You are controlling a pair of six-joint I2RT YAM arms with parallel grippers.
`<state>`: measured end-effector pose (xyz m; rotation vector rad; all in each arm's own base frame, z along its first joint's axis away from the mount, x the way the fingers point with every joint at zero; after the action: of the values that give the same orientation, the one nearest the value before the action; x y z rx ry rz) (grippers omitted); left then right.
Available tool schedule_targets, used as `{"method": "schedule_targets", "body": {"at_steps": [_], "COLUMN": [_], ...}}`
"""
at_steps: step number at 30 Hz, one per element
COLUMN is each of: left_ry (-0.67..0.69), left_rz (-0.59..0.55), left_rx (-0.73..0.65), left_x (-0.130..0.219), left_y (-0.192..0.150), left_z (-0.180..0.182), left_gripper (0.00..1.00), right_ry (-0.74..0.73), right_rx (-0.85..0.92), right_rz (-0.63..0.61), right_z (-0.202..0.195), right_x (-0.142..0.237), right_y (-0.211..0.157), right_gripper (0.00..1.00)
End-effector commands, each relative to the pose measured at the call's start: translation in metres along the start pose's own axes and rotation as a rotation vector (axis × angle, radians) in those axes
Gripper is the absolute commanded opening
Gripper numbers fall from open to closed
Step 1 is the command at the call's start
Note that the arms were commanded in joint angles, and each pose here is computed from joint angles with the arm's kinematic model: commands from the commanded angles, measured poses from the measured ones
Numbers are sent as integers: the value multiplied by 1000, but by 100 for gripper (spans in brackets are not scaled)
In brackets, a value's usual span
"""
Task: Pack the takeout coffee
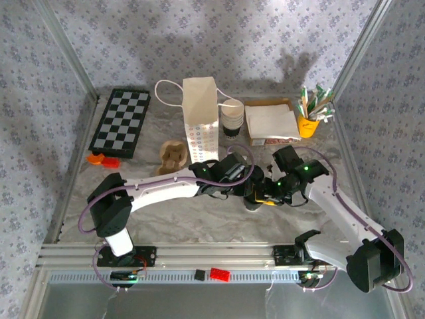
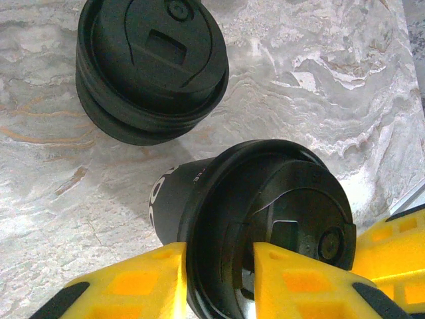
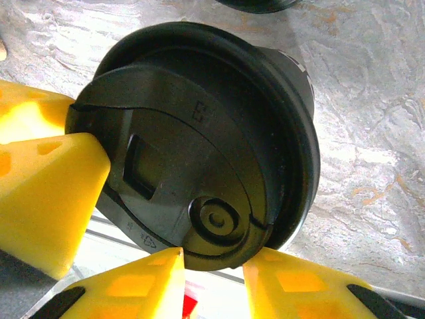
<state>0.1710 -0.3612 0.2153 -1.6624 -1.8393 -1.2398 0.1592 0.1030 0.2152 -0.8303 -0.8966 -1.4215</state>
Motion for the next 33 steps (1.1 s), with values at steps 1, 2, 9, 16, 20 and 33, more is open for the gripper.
{"method": "schedule_targets", "body": {"at_steps": [1,2,9,16,20,33], "left_ry": [54,43,2,9,16,373], "left_rz": [36,24,-23,-82,-144,-220], "left_rx": [-40,-51,-83,-97,-108,84], "left_x": [-7,-3,12,38,73,183], "left_y": [-3,1,17,24,26,-9], "left_z": [2,-2,-18,-22,-16,112], "left_gripper": [30,31,34,37,39,48], "right_ry": [-87,-63,-34,-25,-75,-72], "right_rx": [7,-3,-9,18,71,322], "right_rz": [33,27,-44,-110,-170,-303], "right_z": [-8,-5,3,12,20,95], "right_x": [-6,-1,24,43,63,70], "right_y": [-6,-7,0,5,8,21], "right_gripper": [31,31,36,41,47,63]}}
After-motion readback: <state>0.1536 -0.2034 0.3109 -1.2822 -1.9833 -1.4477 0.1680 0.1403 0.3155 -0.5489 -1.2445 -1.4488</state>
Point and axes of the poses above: each hand's point on the last joint's axis, 136 mm out from that joint toward the fingers, its own x axis back along the fingers, its own z axis along the line the jaws close on, y = z × x, the point moved 10 cm from there along x, back along the fingers, and after that the axes turned 5 degrees about x, right-handed, at the moved point
